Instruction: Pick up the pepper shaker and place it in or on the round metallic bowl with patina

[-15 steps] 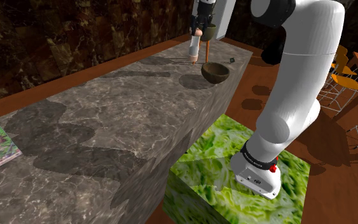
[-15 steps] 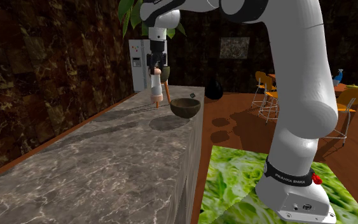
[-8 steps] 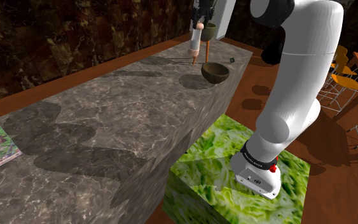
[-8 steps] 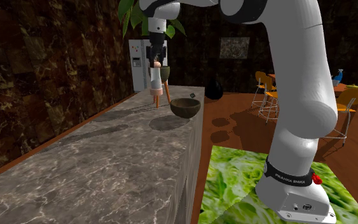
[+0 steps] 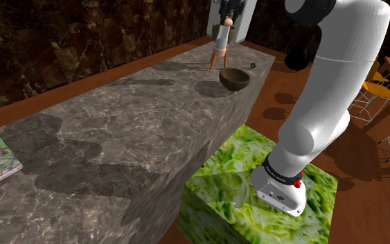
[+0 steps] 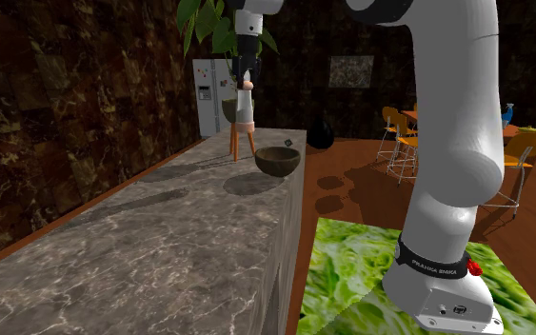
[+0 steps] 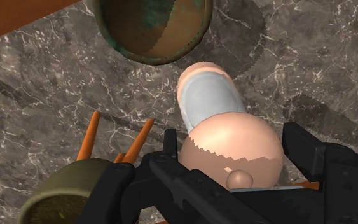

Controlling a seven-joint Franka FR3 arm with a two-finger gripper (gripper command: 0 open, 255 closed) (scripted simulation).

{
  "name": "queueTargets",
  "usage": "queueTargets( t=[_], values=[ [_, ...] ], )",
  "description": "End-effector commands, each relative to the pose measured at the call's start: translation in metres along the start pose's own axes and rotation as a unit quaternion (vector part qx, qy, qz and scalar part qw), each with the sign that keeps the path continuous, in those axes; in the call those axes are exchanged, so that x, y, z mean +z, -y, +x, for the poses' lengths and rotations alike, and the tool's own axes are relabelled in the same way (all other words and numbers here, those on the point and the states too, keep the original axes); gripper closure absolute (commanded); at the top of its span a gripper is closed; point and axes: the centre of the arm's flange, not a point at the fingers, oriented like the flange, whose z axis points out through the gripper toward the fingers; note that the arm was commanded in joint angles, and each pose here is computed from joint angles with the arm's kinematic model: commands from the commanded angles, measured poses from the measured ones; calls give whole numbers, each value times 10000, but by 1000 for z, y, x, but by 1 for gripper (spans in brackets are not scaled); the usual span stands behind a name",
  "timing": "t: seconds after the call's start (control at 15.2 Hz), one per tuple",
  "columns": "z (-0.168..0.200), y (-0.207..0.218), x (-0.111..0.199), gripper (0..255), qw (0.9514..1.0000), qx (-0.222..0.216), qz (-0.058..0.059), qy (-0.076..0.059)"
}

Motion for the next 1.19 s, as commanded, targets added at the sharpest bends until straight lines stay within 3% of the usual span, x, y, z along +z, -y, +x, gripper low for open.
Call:
queueTargets(
  t=[0.0,0.53,1.12],
  values=[
    [-22,-14,-10,255,10000,-3,1,-1],
    [-102,-67,-58,255,10000,-3,1,-1],
    [-106,-67,-11,255,10000,-3,1,-1]
  ],
)
